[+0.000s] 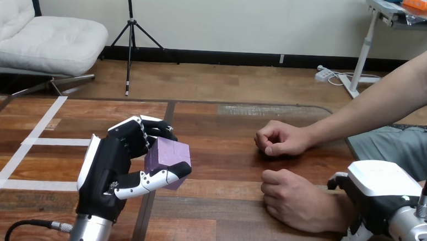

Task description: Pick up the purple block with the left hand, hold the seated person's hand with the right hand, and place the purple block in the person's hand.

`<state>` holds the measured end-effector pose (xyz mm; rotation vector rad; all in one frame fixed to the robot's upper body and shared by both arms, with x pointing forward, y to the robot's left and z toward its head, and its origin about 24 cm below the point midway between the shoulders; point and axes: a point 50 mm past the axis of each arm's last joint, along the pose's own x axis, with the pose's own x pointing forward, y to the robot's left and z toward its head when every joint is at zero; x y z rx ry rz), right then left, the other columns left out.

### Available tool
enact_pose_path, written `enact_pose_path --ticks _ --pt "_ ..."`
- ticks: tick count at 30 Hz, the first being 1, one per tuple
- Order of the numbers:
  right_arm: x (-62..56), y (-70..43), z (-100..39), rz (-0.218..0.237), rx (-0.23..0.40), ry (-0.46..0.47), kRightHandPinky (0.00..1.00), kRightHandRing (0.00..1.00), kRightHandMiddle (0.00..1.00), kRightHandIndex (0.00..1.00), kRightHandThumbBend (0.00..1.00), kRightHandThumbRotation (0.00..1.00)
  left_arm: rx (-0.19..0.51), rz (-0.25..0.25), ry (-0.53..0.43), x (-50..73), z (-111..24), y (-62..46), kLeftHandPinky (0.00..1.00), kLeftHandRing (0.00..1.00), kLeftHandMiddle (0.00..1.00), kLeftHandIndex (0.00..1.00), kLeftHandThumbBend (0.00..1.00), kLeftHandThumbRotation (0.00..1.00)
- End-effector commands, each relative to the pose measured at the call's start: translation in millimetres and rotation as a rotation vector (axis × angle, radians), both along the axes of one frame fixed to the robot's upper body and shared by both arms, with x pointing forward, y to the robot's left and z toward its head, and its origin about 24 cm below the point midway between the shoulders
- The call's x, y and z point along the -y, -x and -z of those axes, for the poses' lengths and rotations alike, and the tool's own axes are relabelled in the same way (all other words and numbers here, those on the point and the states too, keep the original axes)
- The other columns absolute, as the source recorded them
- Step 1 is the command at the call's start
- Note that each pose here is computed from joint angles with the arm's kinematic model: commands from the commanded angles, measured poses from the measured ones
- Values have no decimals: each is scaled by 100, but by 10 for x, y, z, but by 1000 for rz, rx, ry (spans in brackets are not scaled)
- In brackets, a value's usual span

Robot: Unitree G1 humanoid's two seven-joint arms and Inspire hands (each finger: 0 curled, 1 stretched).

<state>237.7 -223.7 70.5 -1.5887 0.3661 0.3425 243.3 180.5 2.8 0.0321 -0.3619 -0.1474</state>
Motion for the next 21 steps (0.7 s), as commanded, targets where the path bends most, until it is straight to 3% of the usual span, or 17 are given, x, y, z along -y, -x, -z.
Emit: enact_pose_path --ticks 1,21 --pt "-38 -125 -247 -17 93 38 80 83 84 81 84 9 90 -8 -2 -16 -182 -95 38 45 51 52 84 11" --pt "5 -128 -233 44 71 78 81 83 84 82 84 9 87 0 0 -16 -184 -99 38 44 51 52 84 11"
